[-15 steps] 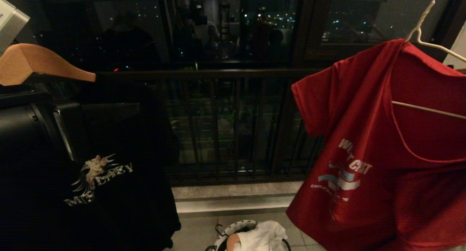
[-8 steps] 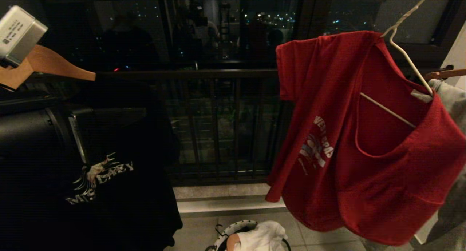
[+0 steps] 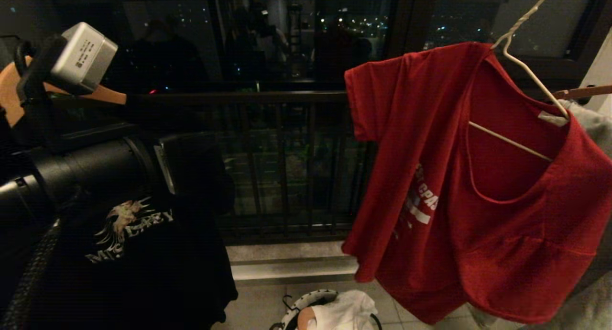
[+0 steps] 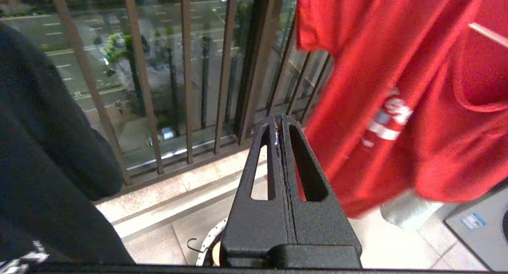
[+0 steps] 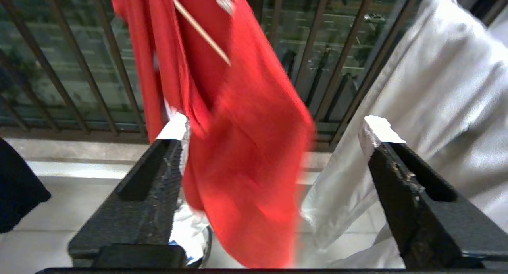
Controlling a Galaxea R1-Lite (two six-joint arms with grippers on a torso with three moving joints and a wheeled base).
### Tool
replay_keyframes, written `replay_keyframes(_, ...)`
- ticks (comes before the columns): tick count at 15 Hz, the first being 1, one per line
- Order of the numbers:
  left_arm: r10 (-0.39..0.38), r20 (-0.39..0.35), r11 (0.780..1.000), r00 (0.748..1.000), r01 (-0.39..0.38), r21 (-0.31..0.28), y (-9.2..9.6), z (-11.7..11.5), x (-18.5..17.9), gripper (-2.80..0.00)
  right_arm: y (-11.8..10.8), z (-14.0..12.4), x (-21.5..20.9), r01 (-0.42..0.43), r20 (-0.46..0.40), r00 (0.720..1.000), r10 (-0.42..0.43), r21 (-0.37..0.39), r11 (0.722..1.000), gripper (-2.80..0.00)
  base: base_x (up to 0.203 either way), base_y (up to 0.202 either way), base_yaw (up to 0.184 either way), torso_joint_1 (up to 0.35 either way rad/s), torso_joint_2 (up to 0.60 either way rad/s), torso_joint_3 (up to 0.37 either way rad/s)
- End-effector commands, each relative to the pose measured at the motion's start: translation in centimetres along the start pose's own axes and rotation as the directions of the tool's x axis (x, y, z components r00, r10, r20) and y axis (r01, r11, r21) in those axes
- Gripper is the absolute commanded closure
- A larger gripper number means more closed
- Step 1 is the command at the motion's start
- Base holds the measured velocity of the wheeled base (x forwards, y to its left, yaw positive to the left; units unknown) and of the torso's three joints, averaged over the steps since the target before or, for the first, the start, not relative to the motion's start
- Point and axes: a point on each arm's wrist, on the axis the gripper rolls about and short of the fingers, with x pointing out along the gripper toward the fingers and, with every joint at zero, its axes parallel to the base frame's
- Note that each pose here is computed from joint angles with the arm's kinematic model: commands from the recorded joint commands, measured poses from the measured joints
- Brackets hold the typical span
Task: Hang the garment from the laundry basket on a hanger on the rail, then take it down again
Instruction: Take the clothes off the clothes rack
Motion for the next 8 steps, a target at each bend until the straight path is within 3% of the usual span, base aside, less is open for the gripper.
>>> replay_keyframes(1,0.001,-0.028,1.0,1.0,-0.001,0.002,0.0,-0.7,0.7,0.0,0.1,0.8,1.2,-0.01,-0.035,0.999,0.01,-0.008,1.0,-2.8,0.0,0.0,0.0,0.0,0.0,0.0)
replay_keyframes(4,0.001,-0.029,1.0,1.0,-0.001,0.004,0.0,-0.6,0.7,0.0,0.0,1.2,0.1,-0.004,-0.002,1.0,0.004,-0.008,1.0,-2.8,0.0,0.0,0.0,0.0,0.0,0.0)
replay_keyframes(5,0.002,-0.031,1.0,1.0,-0.002,0.004,0.0,-0.7,0.7,0.0,-0.1,1.2,-0.3,-0.005,0.012,1.0,0.005,-0.009,1.0,0.0,0.0,0.0,0.0,0.0,0.0,0.0)
replay_keyframes(8,-0.001,-0.024,1.0,1.0,0.001,0.005,0.0,-0.6,0.6,0.0,-0.2,1.1,-1.4,-0.003,0.041,0.999,0.003,-0.009,1.0,0.0,0.0,0.0,0.0,0.0,0.0,0.0)
